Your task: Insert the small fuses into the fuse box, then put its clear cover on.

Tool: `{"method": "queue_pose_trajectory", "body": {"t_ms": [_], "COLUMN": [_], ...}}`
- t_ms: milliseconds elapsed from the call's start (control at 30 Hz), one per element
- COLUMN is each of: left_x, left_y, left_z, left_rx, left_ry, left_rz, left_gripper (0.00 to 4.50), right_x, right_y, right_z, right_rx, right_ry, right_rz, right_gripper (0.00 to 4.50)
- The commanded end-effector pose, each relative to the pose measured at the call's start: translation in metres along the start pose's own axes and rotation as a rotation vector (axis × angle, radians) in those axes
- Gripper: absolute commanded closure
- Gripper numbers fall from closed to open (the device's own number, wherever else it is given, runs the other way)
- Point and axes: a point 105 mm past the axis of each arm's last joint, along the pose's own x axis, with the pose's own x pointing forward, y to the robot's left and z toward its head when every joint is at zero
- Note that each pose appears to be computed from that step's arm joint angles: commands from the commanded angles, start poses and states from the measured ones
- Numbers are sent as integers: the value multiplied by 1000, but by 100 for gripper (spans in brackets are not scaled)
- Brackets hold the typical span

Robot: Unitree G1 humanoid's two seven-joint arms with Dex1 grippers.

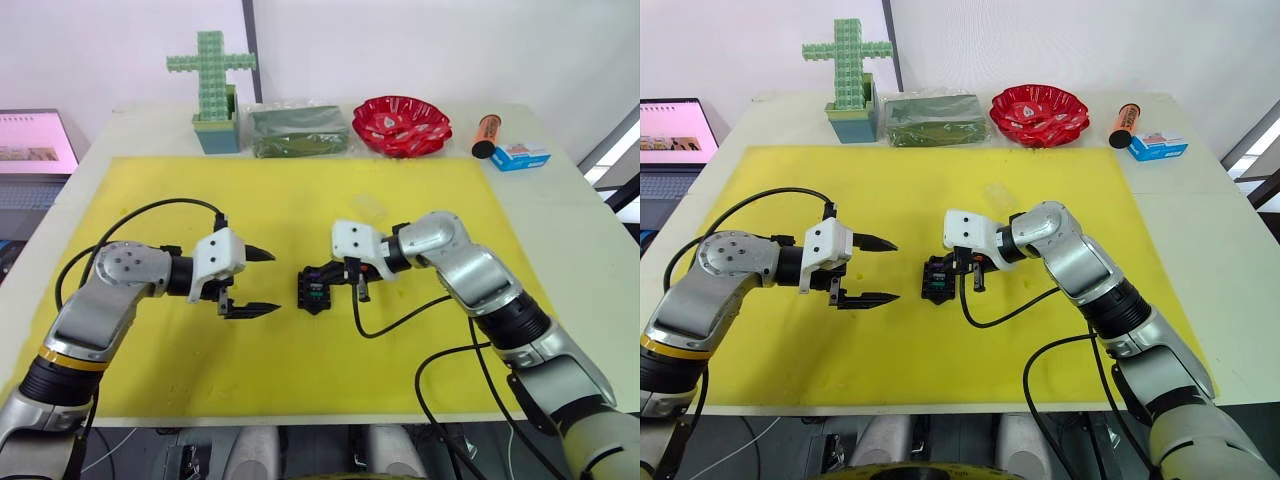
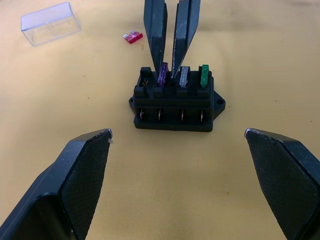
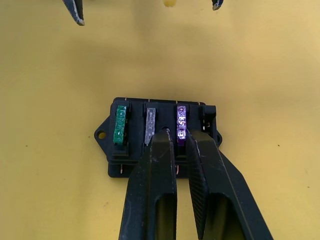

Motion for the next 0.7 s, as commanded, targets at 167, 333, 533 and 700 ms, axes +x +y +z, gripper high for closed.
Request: {"method": "queue_pose_trajectory", "body": {"t_ms": [167,333,533,700], "left_x": [2,2,3,3], "left_y": [-1,0,0,-1], "left_z": [8,7,7,7], "left_rx": [38,44,44,44], "left_ry": [-18,-13,-16,-18], "left_rz": [0,0,1,1], "left_gripper": [0,0,0,0], "right_x": [-3,-3,-4,-4], "right_y": [-1,-4,-4,-4], "right_z": [6,5,4,6], "right_rx": [-8,-13,0,-9], "right_ry": [-4,3,5,6], "right_rz": [5,-16,-14,-17], "right_gripper": [402,402,402,369]}}
